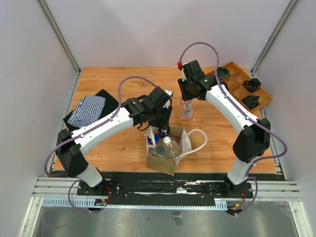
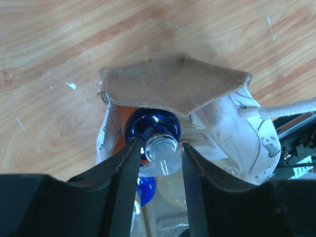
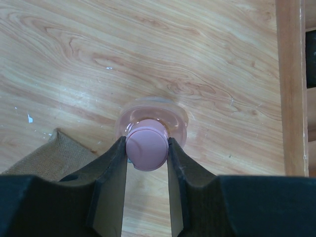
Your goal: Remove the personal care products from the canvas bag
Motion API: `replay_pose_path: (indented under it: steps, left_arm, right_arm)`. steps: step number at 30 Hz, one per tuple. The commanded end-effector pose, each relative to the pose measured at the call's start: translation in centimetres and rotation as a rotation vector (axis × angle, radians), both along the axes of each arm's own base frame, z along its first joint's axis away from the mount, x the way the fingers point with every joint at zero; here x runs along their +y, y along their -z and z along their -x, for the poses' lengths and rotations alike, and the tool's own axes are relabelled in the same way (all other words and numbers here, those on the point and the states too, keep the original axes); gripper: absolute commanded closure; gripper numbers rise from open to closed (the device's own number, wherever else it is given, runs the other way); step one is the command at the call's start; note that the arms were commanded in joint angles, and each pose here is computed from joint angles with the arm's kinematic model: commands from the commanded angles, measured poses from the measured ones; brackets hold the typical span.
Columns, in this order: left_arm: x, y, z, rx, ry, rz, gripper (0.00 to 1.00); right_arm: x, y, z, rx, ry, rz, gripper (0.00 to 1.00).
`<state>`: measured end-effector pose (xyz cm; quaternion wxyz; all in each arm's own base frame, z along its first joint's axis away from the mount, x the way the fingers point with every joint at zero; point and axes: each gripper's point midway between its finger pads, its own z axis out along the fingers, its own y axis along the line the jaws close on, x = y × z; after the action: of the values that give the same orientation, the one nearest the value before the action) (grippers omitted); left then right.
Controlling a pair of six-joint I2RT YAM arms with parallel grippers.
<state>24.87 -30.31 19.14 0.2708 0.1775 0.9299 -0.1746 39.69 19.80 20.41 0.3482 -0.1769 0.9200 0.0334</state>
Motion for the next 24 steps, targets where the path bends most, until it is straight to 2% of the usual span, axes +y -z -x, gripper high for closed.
replay_pose_path:
  steps: [1,5,9,17,19,21,24]
  left_arm:
    - [0.5,1.2,1.4,0.024,0.011,-0.021,0.56]
    - [0.2,2.4,1.5,0.039,0.019,-0.037,0.56]
    - [0.6,3.0,1.3,0.029,0.011,-0.072,0.56]
    - [0.9,4.5,1.2,0.051,0.025,-0.128,0.55]
    - [1.0,4.6,1.2,0.053,0.029,-0.139,0.71]
    - [1.0,4.5,1.0,0.048,0.022,-0.146,0.97]
    - [1.1,3.6,0.5,0.027,0.011,-0.152,0.99]
  right_arm:
    - [-0.1,-1.5,-2.0,-0.069,0.037,-0.071,0.97]
    - [0.2,-0.9,-1.8,-0.048,0.022,-0.079,0.87]
    - [0.2,-0.6,-1.5,-0.040,0.018,-0.081,0.71]
    - [-0.2,0.0,-1.5,-0.032,0.029,-0.064,0.20]
    - [-0.3,0.1,-1.4,-0.031,0.035,-0.058,0.14]
    - [-0.5,0.0,-1.3,-0.034,0.040,-0.055,0.11]
    - [-0.9,-0.6,-0.8,-0.046,0.049,-0.056,0.10]
